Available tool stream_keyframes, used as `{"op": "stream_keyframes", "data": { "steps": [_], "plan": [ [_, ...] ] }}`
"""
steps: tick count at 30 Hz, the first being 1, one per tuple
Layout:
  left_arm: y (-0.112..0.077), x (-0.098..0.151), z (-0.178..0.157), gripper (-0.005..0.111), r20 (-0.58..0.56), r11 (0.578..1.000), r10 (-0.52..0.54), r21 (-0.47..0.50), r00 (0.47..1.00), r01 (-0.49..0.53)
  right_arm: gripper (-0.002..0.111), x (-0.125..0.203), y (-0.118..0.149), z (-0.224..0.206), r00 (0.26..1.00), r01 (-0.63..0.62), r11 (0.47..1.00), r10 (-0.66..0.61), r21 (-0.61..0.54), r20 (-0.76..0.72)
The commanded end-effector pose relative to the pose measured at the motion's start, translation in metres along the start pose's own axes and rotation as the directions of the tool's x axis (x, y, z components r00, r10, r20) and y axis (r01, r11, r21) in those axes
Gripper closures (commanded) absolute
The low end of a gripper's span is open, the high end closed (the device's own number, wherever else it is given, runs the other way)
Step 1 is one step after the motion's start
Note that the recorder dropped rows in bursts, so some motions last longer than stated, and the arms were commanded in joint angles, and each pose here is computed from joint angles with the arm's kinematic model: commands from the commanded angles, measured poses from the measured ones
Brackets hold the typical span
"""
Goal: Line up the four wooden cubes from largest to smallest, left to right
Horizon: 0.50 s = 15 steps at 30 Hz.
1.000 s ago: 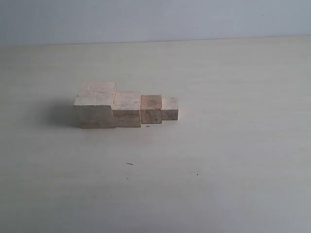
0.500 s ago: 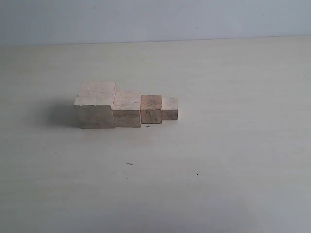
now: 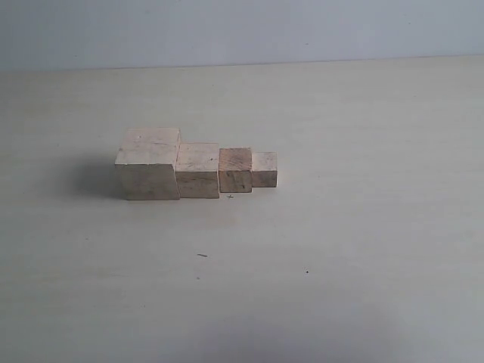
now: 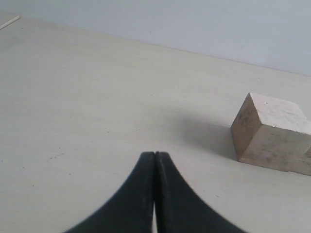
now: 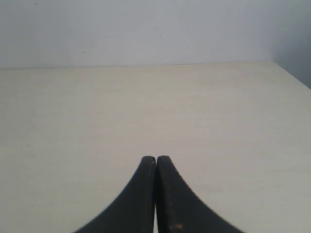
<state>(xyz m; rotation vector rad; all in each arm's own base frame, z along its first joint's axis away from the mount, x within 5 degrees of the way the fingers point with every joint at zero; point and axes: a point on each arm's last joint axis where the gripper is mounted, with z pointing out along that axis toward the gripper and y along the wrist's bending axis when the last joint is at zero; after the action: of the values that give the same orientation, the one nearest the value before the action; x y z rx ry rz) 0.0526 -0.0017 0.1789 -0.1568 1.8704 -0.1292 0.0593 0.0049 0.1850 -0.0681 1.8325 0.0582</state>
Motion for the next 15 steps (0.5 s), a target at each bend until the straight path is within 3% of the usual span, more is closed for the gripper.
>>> {"op": "stream_keyframes", "data": {
  "steps": [1,15],
  "plan": [
    [-0.0003,-0.0003,-0.0001,0.107,0.013,1.000,0.005,0.007,1.000,-0.005,0.108,-0.0008,0.0000,-0.0016,0.999,0.011,1.000,-0.011,-0.001,0.032],
    [-0.0003,-0.0003,-0.0001,0.107,0.013,1.000,0.005,0.007,1.000,-0.005,0.108,0.0039,-0.0002,-0.0051,1.000,0.019,1.000,-0.019,0.001,0.010]
  ]
}}
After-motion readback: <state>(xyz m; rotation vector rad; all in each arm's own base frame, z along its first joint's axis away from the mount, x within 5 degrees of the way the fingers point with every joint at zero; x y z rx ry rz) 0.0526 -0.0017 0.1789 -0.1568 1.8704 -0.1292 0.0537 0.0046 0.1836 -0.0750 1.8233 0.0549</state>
